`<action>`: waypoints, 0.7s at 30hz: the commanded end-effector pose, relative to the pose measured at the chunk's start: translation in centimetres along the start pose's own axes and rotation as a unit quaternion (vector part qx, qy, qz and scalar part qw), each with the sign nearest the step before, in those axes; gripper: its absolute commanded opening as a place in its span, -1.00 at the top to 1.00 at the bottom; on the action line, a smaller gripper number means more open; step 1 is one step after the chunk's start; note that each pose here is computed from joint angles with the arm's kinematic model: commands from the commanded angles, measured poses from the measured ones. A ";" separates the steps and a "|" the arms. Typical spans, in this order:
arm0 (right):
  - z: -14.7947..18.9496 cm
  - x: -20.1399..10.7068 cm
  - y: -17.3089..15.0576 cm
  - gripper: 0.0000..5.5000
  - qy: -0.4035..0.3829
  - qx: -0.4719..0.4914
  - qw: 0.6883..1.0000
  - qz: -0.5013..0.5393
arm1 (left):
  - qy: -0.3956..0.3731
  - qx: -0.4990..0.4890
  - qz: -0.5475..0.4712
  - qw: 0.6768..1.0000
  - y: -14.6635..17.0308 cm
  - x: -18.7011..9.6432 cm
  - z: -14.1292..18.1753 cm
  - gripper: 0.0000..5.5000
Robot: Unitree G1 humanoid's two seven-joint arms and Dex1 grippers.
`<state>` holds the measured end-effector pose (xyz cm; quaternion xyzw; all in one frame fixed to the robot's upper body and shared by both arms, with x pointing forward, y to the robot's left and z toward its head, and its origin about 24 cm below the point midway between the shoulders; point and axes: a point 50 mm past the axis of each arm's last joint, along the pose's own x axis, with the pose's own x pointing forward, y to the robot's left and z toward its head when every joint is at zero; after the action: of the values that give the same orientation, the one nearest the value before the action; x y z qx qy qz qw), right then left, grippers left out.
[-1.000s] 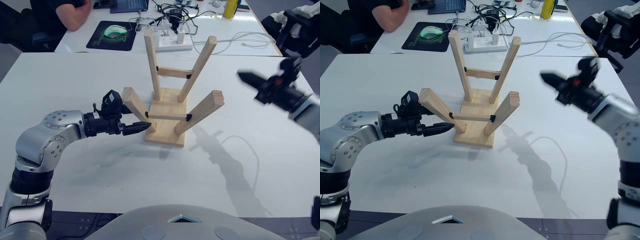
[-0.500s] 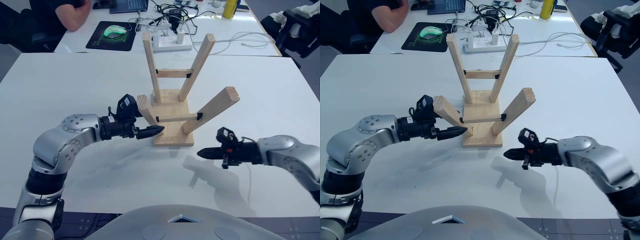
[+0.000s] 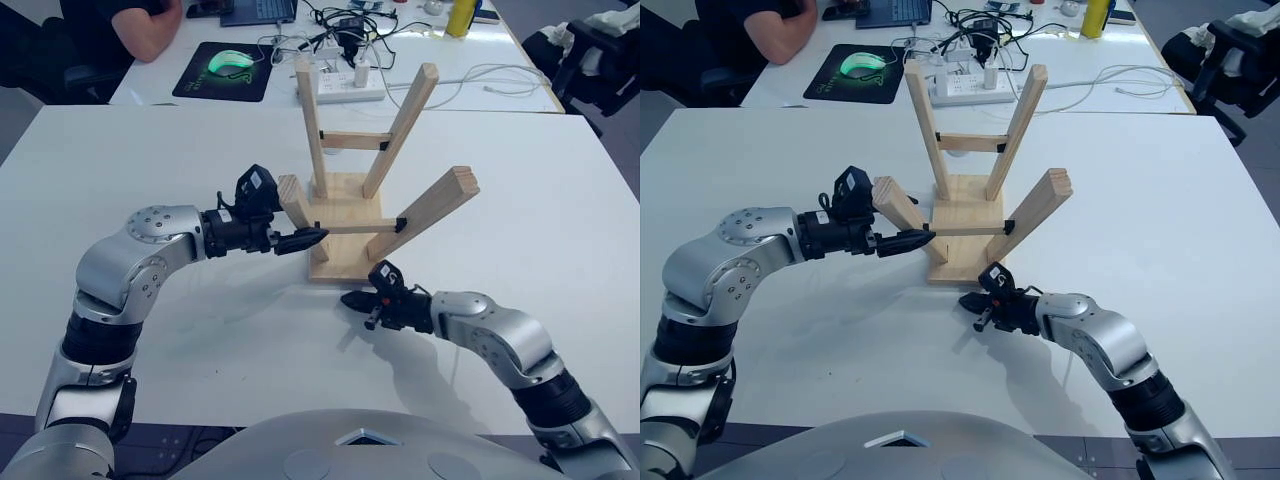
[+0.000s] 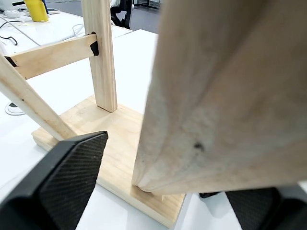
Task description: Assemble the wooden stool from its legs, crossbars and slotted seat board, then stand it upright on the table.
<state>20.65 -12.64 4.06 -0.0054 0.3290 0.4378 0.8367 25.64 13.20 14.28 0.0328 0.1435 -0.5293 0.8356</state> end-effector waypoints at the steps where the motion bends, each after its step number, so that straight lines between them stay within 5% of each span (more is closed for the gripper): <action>1: 0.8 0.3 -1.2 1.00 -0.008 -0.005 0.999 -0.047 | 0.001 0.018 0.010 1.000 0.4 0.2 0.3 -0.42; 9: 1.3 1.7 -0.4 1.00 -0.012 -0.012 0.999 -0.044 | 0.009 0.041 0.055 0.998 1.3 0.0 -0.5 -0.42; 21: 1.8 2.2 -2.3 1.00 -0.033 -0.006 0.993 -0.109 | -0.060 0.032 0.256 0.964 3.9 -5.2 -1.8 -0.42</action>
<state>23.53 -11.01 3.74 -0.0211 0.2933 0.3785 0.8776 27.30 20.17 13.58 0.0828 0.0745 -0.3004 0.9473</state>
